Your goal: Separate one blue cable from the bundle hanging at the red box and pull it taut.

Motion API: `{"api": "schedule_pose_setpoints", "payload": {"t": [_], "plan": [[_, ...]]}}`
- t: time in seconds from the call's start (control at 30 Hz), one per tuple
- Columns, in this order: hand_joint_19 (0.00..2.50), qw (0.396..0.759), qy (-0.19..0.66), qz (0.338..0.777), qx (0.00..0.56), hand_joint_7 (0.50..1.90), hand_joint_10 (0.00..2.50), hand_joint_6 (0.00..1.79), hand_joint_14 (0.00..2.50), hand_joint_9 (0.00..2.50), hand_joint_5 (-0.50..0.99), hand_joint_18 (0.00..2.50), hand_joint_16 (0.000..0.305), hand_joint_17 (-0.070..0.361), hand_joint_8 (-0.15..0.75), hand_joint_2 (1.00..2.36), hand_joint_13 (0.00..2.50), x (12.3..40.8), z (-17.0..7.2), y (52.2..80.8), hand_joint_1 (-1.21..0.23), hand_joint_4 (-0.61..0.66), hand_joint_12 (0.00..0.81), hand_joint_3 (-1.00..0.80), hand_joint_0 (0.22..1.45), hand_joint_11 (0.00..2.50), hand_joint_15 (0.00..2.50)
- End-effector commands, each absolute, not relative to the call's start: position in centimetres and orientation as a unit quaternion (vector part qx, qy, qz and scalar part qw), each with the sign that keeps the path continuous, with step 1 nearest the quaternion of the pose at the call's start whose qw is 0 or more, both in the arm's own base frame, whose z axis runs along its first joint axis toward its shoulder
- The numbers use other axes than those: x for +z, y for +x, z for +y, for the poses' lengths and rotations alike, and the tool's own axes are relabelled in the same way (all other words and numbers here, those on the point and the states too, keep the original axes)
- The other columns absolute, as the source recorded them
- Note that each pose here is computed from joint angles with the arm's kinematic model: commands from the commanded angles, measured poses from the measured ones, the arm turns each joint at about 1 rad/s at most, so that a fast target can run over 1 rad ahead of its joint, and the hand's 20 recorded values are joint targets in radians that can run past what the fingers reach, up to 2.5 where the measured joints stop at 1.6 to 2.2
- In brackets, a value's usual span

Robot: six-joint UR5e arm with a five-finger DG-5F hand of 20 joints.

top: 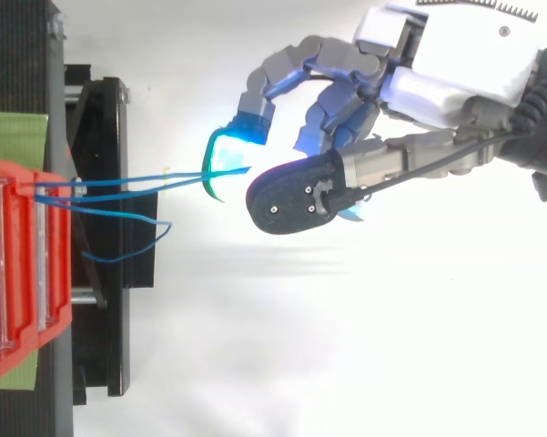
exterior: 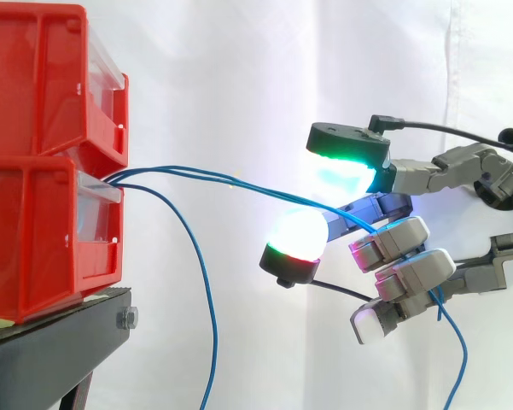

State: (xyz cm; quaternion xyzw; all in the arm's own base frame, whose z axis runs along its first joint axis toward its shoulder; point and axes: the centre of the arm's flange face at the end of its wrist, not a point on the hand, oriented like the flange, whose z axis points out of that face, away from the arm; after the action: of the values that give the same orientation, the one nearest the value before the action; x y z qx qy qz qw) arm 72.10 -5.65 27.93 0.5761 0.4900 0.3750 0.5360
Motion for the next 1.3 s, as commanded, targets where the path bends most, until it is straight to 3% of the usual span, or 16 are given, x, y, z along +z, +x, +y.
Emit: {"api": "schedule_pose_setpoints", "payload": {"t": [0.0, 0.1, 0.43, 0.67, 0.93, 1.13, 1.27], "plan": [[0.63, 0.536, 0.58, 0.485, 0.375, 0.82, 0.73, 0.87, 0.0, 1.03, -0.25, 0.76, 0.047, 0.105, 0.245, 1.0, 1.43, 27.9, -5.1, 72.1, -0.65, 0.13, 0.303, -0.5, 0.59, 1.45, 1.53], [0.64, 0.528, 0.587, 0.483, 0.379, 0.84, 0.75, 0.87, 0.04, 1.04, -0.24, 0.76, 0.047, 0.105, 0.241, 1.0, 1.46, 27.5, -4.7, 71.9, -0.66, 0.11, 0.293, -0.5, 0.62, 1.43, 1.54], [0.64, 0.514, 0.599, 0.476, 0.389, 0.89, 0.87, 0.91, 0.08, 1.06, -0.24, 0.78, 0.047, 0.105, 0.242, 1.02, 1.47, 26.7, -4.2, 71.4, -0.67, 0.05, 0.299, -0.22, 0.67, 1.43, 1.54], [0.63, 0.513, 0.6, 0.475, 0.388, 0.84, 0.85, 0.9, 0.0, 1.05, -0.24, 0.77, 0.047, 0.105, 0.239, 1.0, 1.44, 26.6, -4.2, 71.4, -0.69, 0.09, 0.298, -0.46, 0.67, 1.42, 1.56], [0.64, 0.513, 0.599, 0.471, 0.395, 0.91, 0.83, 0.92, 0.0, 1.06, -0.24, 0.77, 0.046, 0.104, 0.241, 1.02, 1.43, 27.3, -4.1, 71.8, -0.68, 0.04, 0.303, -0.31, 0.67, 1.45, 1.55], [0.62, 0.519, 0.596, 0.464, 0.401, 0.85, 0.78, 0.91, 0.01, 1.03, -0.24, 0.76, 0.046, 0.103, 0.23, 1.0, 1.37, 28.9, -4.3, 72.4, -0.73, 0.09, 0.316, -0.5, 0.7, 1.45, 1.47], [0.62, 0.518, 0.597, 0.466, 0.398, 0.85, 0.75, 0.91, 0.01, 1.04, -0.24, 0.75, 0.045, 0.102, 0.235, 1.0, 1.34, 29.4, -4.4, 72.5, -0.74, 0.08, 0.323, -0.5, 0.7, 1.44, 1.44]]}}
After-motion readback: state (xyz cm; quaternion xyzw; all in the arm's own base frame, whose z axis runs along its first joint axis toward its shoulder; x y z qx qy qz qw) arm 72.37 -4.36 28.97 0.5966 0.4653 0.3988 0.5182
